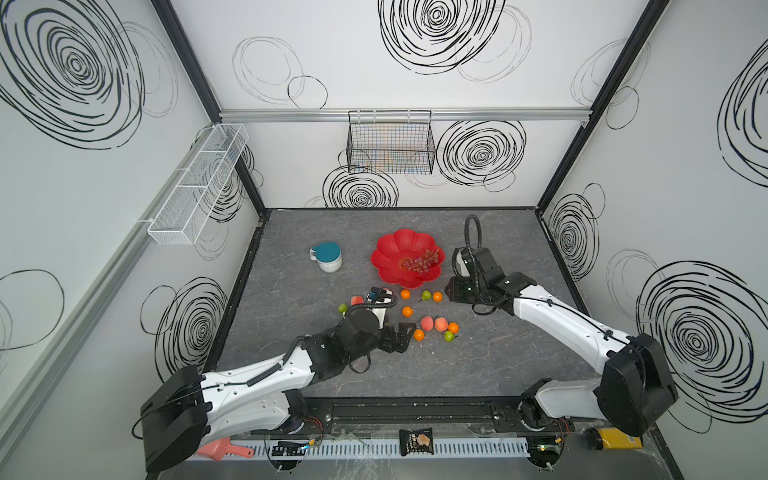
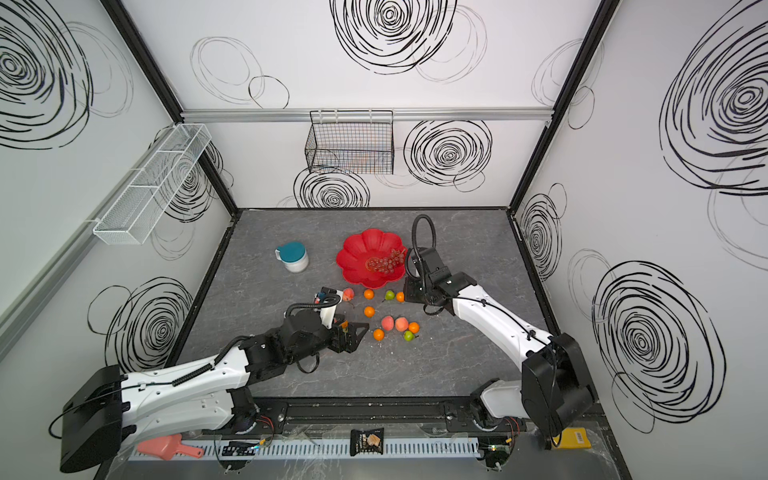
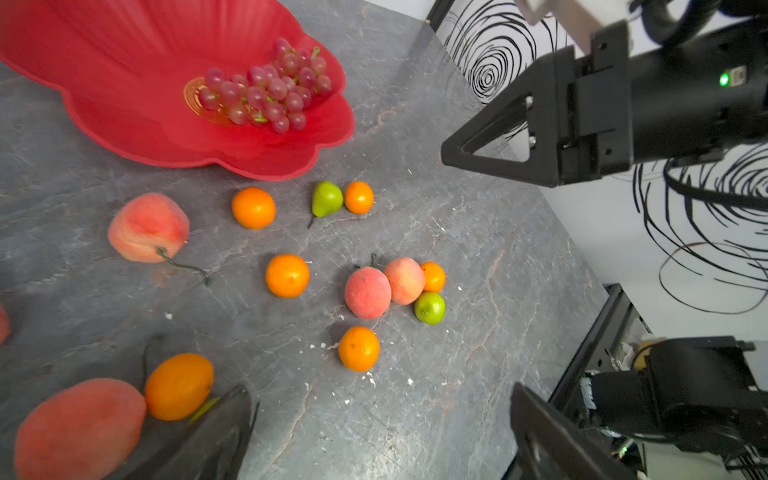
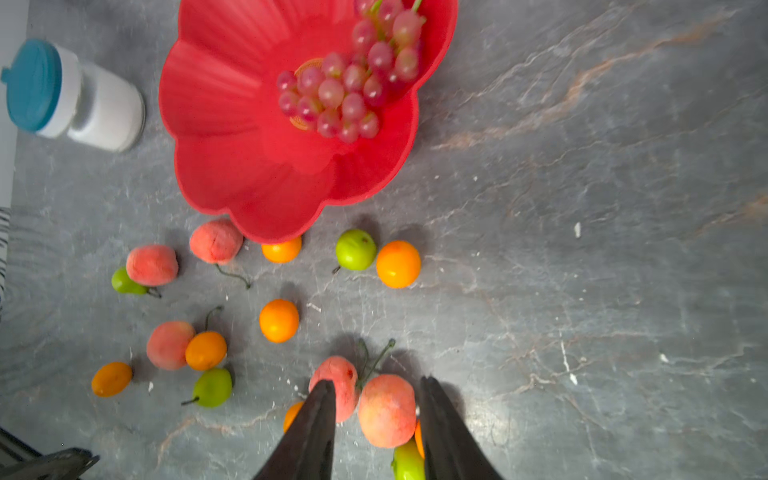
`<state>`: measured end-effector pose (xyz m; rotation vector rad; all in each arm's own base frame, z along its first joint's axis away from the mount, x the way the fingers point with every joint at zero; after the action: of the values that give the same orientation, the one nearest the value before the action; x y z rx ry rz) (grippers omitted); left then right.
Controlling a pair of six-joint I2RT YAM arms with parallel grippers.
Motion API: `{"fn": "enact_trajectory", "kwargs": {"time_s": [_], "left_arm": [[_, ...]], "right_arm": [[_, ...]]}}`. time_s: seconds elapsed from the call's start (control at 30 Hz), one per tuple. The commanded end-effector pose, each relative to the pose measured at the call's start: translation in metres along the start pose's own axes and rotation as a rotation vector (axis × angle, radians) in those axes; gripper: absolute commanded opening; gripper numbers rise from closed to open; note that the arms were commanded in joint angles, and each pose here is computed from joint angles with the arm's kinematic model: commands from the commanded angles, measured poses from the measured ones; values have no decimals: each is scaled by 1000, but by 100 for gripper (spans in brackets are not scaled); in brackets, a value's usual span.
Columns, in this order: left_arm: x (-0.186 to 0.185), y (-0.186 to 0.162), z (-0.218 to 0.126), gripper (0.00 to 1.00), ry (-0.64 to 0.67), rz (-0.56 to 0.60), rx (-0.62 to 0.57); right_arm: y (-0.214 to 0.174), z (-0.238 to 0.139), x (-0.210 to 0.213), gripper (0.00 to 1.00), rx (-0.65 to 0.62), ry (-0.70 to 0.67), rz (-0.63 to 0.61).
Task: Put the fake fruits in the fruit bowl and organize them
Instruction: 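Raise the right gripper away from the bowl, then move the right gripper over a pink peach near the robot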
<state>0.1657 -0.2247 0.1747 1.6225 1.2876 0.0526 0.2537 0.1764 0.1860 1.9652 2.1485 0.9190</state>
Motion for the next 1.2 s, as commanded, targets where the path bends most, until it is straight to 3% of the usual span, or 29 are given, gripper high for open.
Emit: {"fn": "enact_trajectory", "kwargs": {"time_s": [0.0,0.37,0.53,1.17], "left_arm": [[-5,1,2,99,-18,-54,-50],[13,-13,-5,100,-5,-144,-58],[22,-17,-6,100,-10,-176,-56],[22,-19,5,100,-34,-179,-20]], "right_arm": [[-20,1,5,38,66,-18,-70],[-49,29,21,38,216,-147,-215],[-52,38,19,39,246,-207,-229],[-61,59,15,49,331,-236,-263]]}}
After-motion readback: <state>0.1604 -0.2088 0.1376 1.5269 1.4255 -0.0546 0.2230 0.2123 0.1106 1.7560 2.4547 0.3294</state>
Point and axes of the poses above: each gripper's point midway between its finger pads, its own z axis out along the fingers, its own x axis along the line the jaws close on, y = z × x, the point moved 7 cm from there along -z, back along the fingers, and after that the axes turned 1 degree about -z, right-handed, at the moved point
